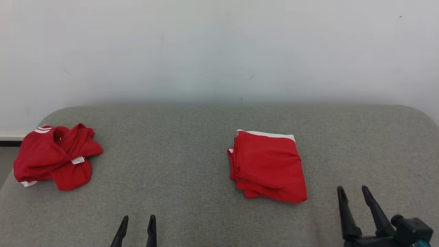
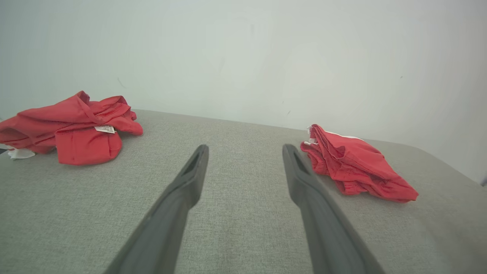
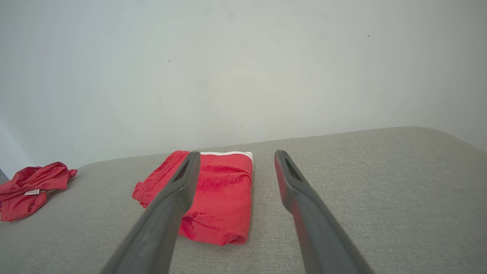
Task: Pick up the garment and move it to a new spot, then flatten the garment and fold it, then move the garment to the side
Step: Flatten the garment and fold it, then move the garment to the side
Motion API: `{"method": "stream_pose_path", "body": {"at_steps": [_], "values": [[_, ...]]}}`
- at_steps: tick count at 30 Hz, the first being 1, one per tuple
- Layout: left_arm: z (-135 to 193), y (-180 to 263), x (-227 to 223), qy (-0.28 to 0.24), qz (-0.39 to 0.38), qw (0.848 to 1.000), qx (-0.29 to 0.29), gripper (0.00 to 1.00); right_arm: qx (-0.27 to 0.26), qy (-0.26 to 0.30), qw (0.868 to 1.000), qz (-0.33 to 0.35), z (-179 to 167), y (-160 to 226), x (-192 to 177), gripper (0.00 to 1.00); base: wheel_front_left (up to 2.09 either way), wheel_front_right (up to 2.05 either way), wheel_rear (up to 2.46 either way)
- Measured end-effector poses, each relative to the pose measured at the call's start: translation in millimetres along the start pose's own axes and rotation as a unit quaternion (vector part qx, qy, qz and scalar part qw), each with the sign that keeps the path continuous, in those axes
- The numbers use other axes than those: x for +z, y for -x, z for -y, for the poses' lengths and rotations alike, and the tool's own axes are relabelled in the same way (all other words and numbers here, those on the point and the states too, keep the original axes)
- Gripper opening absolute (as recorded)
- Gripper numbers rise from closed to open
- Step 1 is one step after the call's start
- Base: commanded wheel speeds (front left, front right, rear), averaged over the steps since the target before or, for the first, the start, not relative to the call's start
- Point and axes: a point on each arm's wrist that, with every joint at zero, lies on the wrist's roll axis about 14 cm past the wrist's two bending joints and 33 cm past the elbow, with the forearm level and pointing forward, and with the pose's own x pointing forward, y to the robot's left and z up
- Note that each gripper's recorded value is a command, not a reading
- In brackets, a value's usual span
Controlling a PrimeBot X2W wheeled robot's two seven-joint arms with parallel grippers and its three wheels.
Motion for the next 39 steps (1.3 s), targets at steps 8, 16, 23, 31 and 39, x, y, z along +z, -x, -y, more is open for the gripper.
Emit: {"method": "stream_pose_path", "body": {"at_steps": [8, 16, 23, 31, 39], "values": [[-7, 5, -2, -0.005, -0.003, 1.000, 0.011, 1.00, -0.054, 0.037, 0.997, -0.029, 34, 41, -8, 1.00, 0.00, 0.00, 0.00], [-16, 12, -16, -0.020, -0.026, 0.999, 0.017, 1.00, -0.070, 0.052, 0.994, -0.063, 46, 57, -21, 1.00, 0.00, 0.00, 0.00], [-19, 12, -17, -0.024, -0.028, 0.999, 0.019, 1.00, -0.079, 0.053, 0.993, -0.077, 49, 60, -28, 1.00, 0.00, 0.00, 0.00], [-21, 13, -16, -0.024, -0.027, 0.999, 0.022, 1.00, -0.079, 0.053, 0.992, -0.080, 47, 58, -31, 1.00, 0.00, 0.00, 0.00], [-21, 12, -16, -0.023, -0.029, 0.999, 0.023, 1.00, -0.054, 0.038, 0.992, -0.106, 32, 35, -31, 1.00, 0.00, 0.00, 0.00]]}}
